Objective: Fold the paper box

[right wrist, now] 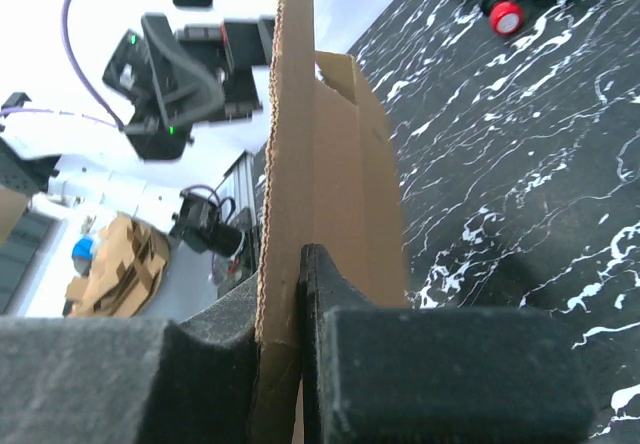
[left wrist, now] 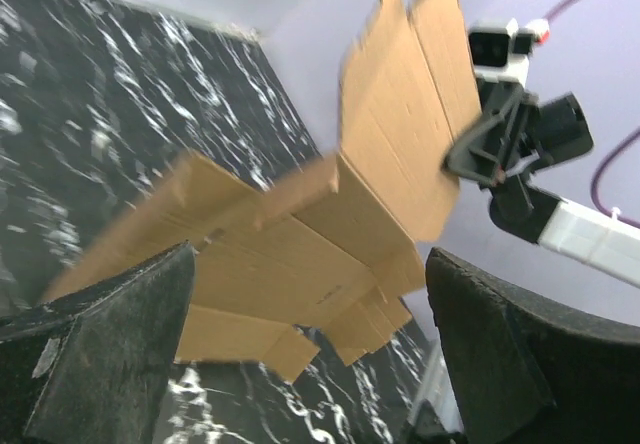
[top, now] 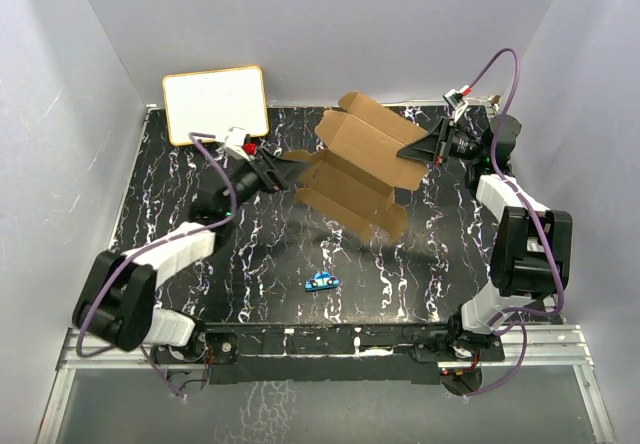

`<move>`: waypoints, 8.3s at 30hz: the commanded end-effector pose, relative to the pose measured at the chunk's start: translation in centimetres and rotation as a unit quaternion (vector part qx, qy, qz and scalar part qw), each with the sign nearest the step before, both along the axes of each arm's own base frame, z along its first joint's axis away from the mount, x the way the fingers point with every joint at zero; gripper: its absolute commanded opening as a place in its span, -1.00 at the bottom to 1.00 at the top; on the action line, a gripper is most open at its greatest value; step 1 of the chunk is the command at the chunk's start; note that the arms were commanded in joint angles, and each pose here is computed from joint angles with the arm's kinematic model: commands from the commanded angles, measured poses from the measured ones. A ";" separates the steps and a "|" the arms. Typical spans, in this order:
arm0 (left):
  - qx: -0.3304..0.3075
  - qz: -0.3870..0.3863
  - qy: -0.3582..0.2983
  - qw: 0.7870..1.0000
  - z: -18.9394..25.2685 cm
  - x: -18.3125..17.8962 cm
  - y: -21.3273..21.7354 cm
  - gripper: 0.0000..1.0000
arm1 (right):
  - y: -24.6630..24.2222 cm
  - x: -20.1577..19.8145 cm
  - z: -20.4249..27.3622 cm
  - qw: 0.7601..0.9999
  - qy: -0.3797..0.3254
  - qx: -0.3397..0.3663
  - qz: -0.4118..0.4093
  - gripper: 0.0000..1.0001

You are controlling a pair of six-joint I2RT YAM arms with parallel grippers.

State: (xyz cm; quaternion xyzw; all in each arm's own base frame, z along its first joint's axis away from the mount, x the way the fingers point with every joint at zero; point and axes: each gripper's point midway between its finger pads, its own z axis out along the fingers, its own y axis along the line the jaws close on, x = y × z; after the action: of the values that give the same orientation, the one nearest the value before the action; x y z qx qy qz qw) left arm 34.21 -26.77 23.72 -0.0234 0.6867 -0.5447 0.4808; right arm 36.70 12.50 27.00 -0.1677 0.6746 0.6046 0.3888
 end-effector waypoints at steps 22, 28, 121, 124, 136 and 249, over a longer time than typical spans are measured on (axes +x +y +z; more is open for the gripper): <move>0.234 0.060 -0.122 0.963 -3.5 -0.2 9.4 0.86 | 1.0 0.7 -1.2 0.974 -0.145 -0.170 0.029 -0.84; 0.226 0.066 -0.115 0.965 -4.0 0.2 9.3 0.81 | 0.8 1.4 -0.8 0.974 -0.140 -0.176 0.021 -0.84; 0.363 -0.060 0.005 0.930 -13.4 0.2 4.0 -1.00 | 3.2 1.3 -9.3 0.977 -0.096 -0.170 0.087 -0.84; 0.359 -0.059 0.000 0.931 -13.2 0.0 4.0 -1.00 | 3.2 1.3 -9.3 0.977 -0.098 -0.171 0.086 -0.85; 0.361 -0.065 0.000 0.930 -13.6 -0.6 4.1 -1.00 | 3.0 0.9 -8.3 0.976 -0.113 -0.164 0.084 -0.84; 0.211 -0.170 -0.143 0.952 -14.0 -0.3 -0.2 0.17 | 5.0 -2.6 -9.3 0.959 -0.171 -0.173 0.147 -0.85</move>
State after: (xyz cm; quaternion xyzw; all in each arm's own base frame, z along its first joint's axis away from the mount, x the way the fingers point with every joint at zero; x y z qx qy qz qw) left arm 34.58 -26.59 7.05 0.2337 0.7523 -0.4503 0.4204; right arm 35.05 16.11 16.84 -0.3543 0.6967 0.5216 0.3421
